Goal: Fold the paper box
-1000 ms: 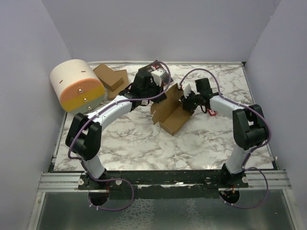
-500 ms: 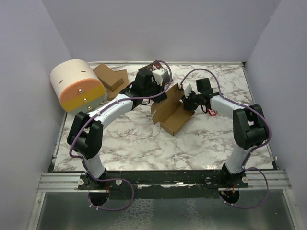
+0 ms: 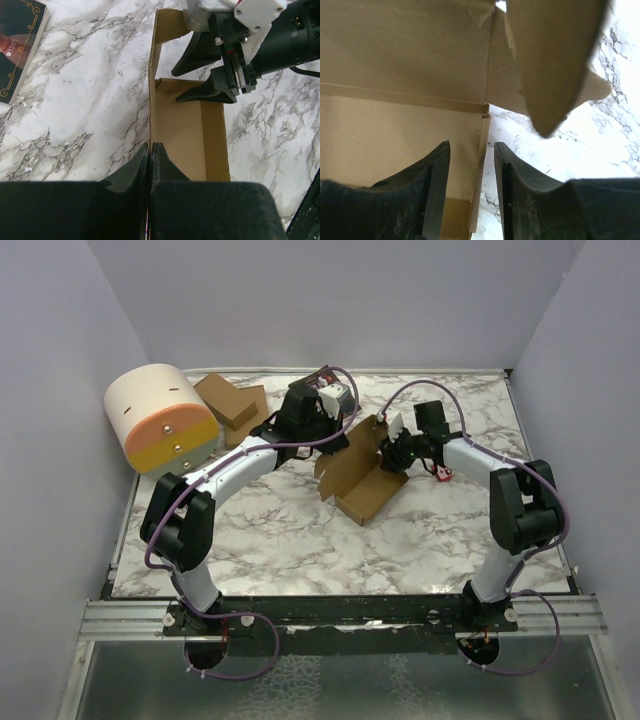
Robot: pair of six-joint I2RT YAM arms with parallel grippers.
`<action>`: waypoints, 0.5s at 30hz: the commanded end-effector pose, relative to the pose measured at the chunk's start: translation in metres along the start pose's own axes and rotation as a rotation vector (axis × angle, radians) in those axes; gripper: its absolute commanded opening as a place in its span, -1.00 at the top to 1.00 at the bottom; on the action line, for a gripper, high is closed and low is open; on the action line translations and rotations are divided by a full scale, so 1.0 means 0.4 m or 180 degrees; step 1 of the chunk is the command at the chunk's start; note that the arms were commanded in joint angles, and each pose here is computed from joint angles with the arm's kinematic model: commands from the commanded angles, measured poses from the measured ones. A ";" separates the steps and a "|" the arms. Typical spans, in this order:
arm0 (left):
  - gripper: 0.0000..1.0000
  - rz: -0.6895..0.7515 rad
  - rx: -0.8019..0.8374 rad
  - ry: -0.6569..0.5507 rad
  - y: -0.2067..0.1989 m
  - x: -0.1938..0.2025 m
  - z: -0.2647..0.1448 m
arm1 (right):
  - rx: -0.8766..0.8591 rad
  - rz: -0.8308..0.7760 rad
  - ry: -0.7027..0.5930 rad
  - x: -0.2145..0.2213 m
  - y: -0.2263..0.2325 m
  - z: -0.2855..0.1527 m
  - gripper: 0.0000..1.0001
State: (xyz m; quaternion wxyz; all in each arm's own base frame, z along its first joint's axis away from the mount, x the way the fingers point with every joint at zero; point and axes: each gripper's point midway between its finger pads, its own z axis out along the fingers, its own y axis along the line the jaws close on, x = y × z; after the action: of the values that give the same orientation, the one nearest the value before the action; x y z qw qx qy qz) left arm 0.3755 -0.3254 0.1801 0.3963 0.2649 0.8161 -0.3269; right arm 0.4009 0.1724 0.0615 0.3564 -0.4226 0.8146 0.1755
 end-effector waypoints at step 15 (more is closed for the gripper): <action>1.00 0.0082 0.0059 -0.0011 -0.012 -0.025 -0.001 | -0.0057 -0.0078 -0.0242 -0.045 0.001 -0.061 0.10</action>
State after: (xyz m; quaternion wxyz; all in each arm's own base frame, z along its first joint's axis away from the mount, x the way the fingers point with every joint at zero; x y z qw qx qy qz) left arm 0.3741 -0.3251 0.1793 0.3921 0.2655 0.8179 -0.3268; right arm 0.3988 0.1706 0.0704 0.3653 -0.4225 0.8086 0.1852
